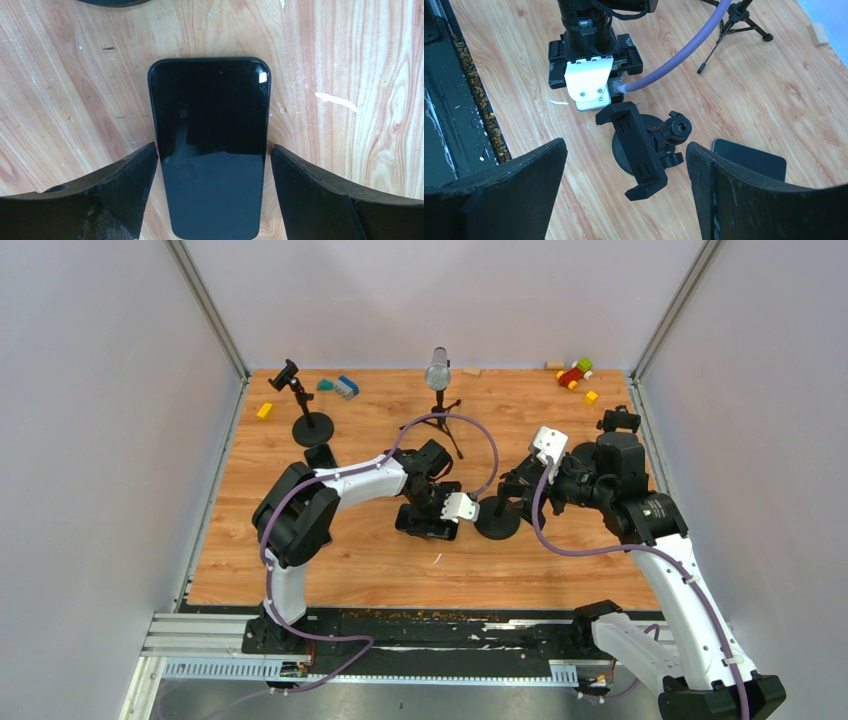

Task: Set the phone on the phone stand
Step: Pick up the phone at the center of the board.

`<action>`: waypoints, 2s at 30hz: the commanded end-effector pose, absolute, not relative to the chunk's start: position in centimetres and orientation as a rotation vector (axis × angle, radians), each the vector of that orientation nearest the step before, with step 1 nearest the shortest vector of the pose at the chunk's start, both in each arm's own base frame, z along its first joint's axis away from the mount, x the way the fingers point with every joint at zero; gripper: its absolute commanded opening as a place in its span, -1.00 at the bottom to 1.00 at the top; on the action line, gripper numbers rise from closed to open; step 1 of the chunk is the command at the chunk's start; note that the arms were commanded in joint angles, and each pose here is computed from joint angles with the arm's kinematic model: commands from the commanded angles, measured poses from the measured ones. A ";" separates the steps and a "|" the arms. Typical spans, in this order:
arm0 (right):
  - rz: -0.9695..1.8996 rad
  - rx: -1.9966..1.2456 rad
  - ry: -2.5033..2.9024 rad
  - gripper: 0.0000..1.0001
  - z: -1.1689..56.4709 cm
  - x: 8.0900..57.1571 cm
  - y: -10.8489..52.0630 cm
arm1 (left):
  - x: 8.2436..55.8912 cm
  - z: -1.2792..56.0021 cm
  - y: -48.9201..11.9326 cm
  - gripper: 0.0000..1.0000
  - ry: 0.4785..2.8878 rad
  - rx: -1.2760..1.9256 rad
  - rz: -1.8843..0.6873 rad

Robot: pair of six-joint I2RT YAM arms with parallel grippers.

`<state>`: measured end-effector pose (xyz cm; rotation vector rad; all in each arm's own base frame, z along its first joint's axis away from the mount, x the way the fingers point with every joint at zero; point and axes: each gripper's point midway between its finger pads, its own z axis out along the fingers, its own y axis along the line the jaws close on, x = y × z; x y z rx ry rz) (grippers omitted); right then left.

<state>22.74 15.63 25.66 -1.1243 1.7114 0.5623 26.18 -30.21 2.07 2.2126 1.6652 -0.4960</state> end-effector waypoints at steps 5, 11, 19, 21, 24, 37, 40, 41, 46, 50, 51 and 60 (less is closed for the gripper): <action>0.550 -1.124 1.664 0.80 26.5 23.1 15.8 | 25.7 0.9 -30.1 0.71 1.679 2.237 -0.498; 0.547 -1.122 1.664 0.80 26.5 23.1 15.7 | 25.6 0.9 -29.9 0.44 1.694 2.241 -0.499; 0.555 -1.109 1.670 0.80 26.8 23.3 15.8 | 25.9 2.2 -29.9 0.04 1.701 2.185 -0.475; 0.561 -1.098 1.676 0.80 26.9 23.5 15.9 | 26.2 3.0 -30.2 -0.09 1.691 2.147 -0.460; 0.561 -1.084 1.674 0.80 27.4 23.8 16.0 | 26.6 4.5 -30.4 -0.20 1.687 2.083 -0.439; 0.598 -1.075 1.636 0.80 29.6 25.9 17.5 | 27.7 8.2 -30.1 -0.83 1.704 1.889 -0.352; 0.617 -1.065 1.628 0.79 30.2 26.3 18.1 | 28.1 8.7 -29.8 -0.98 1.707 1.843 -0.323; 0.619 -1.063 1.619 0.79 30.4 26.4 18.3 | 28.2 9.1 -29.7 -1.00 1.711 1.823 -0.311; 0.629 -1.043 1.612 0.78 31.2 27.2 19.2 | 28.8 11.2 -29.4 -1.00 1.697 1.719 -0.274; 0.613 -0.981 1.617 0.74 32.4 28.5 19.3 | 29.1 13.4 -29.0 -1.00 1.683 1.625 -0.257; 0.613 -0.965 1.620 0.73 32.7 28.8 19.3 | 29.2 13.6 -28.9 -1.00 1.678 1.609 -0.254; 0.664 -0.845 1.665 0.60 34.4 31.6 20.2 | 29.7 19.0 -27.8 -1.00 1.640 1.422 -0.205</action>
